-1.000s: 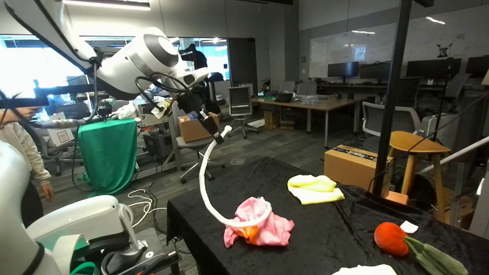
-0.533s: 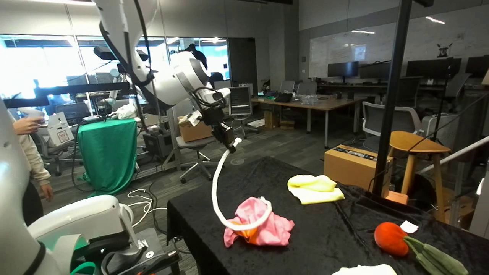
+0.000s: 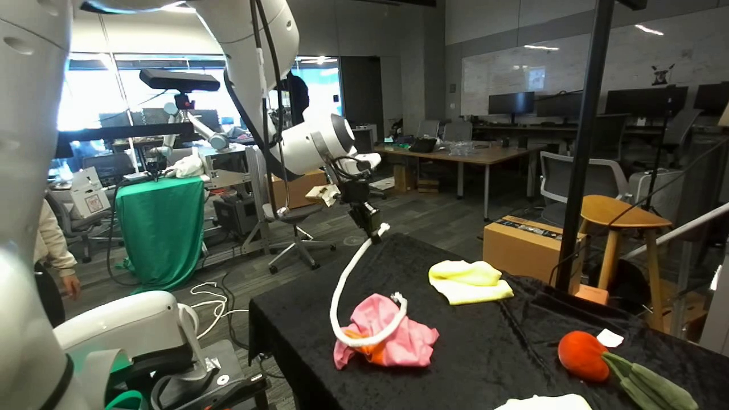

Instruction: Bunch up all the objects on the table

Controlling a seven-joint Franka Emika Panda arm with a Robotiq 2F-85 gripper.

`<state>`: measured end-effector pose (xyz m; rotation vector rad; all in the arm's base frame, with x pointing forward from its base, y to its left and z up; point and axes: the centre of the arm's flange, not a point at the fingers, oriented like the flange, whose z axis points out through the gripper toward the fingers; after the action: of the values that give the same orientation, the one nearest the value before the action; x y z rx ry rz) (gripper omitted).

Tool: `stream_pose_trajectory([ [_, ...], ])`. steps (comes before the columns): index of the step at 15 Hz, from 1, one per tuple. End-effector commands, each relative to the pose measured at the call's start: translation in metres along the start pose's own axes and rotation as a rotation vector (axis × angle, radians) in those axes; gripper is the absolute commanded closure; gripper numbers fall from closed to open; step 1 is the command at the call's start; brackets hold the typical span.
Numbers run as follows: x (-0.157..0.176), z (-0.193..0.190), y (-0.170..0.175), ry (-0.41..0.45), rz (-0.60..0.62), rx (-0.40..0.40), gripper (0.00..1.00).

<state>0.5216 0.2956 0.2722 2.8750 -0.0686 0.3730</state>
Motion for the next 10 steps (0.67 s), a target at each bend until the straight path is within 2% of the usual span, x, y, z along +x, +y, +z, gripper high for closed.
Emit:
stream_pose_trajectory([
  [1,0.022,0.025,0.015,-0.048,0.099,0.023,0.97],
  [7,0.022,0.09,0.069,-0.176,0.32,-0.033,0.97],
  [10,0.013,0.119,0.087,-0.248,0.403,-0.019,0.97],
])
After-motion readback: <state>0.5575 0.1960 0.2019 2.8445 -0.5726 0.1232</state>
